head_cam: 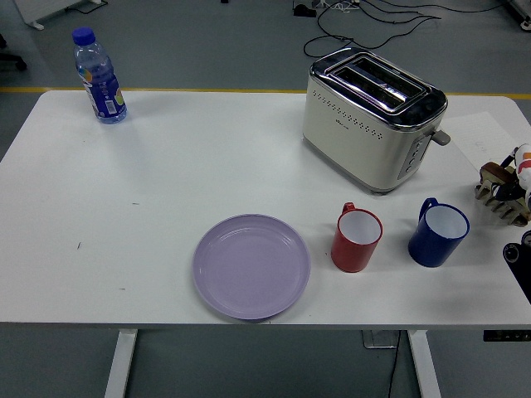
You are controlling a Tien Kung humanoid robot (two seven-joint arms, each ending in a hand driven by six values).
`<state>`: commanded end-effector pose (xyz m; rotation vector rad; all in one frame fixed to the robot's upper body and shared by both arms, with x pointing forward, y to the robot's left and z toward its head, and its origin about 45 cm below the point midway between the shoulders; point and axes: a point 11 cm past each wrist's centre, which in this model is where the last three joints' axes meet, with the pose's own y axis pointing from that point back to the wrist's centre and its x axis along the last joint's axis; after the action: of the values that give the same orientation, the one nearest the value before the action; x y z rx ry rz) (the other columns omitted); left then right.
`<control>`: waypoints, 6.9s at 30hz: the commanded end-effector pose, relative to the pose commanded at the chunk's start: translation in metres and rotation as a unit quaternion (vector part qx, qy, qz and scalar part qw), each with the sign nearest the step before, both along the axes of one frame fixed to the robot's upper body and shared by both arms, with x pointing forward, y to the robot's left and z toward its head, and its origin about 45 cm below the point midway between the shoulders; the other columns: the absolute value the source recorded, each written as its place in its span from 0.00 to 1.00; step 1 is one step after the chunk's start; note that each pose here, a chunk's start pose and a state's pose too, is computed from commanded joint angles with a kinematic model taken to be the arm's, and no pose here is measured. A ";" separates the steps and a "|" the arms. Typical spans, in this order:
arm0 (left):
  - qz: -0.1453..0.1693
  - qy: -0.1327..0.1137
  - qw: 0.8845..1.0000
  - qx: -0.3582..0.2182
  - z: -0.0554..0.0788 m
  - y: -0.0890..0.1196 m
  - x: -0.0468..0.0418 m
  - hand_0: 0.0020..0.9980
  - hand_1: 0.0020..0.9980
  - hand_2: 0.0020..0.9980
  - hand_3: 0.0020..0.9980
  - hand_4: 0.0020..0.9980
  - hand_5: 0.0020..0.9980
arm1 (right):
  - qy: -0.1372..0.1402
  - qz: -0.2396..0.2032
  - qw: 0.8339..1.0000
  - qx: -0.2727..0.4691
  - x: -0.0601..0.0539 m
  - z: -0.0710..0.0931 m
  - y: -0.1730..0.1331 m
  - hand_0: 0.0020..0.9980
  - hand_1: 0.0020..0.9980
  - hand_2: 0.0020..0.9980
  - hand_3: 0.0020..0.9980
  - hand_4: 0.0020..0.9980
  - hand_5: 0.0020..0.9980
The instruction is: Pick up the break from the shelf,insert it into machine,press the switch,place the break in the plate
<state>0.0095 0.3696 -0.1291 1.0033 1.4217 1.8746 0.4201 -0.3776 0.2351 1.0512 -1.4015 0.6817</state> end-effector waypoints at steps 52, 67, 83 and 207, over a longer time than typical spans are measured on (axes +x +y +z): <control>-0.003 0.001 1.000 0.001 0.000 0.001 0.0024 0.67 0.69 0.72 0.74 0.43 0.98 | -0.263 0.078 0.961 -0.036 0.010 0.201 0.034 0.30 0.34 0.41 0.50 0.32 0.00; -0.001 0.004 1.000 0.002 0.000 0.001 -0.0005 0.67 0.69 0.72 0.73 0.43 0.98 | -0.281 0.144 0.947 0.061 0.030 0.220 0.100 0.29 0.32 0.40 0.50 0.32 0.00; -0.003 0.011 1.000 0.003 0.000 -0.001 -0.0063 0.67 0.69 0.71 0.73 0.43 0.98 | -0.266 0.158 0.942 0.131 0.054 0.195 0.133 0.28 0.31 0.39 0.49 0.31 0.00; -0.014 0.010 1.000 0.018 0.001 0.002 0.0042 0.67 0.67 0.68 0.69 0.43 0.96 | -0.179 0.235 0.955 -0.004 0.097 0.138 0.191 0.85 0.81 0.92 0.91 0.76 0.17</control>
<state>0.0137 0.3717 -0.1279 1.0561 1.3817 1.8820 0.5173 -0.1870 0.3733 1.3162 -1.4584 1.2758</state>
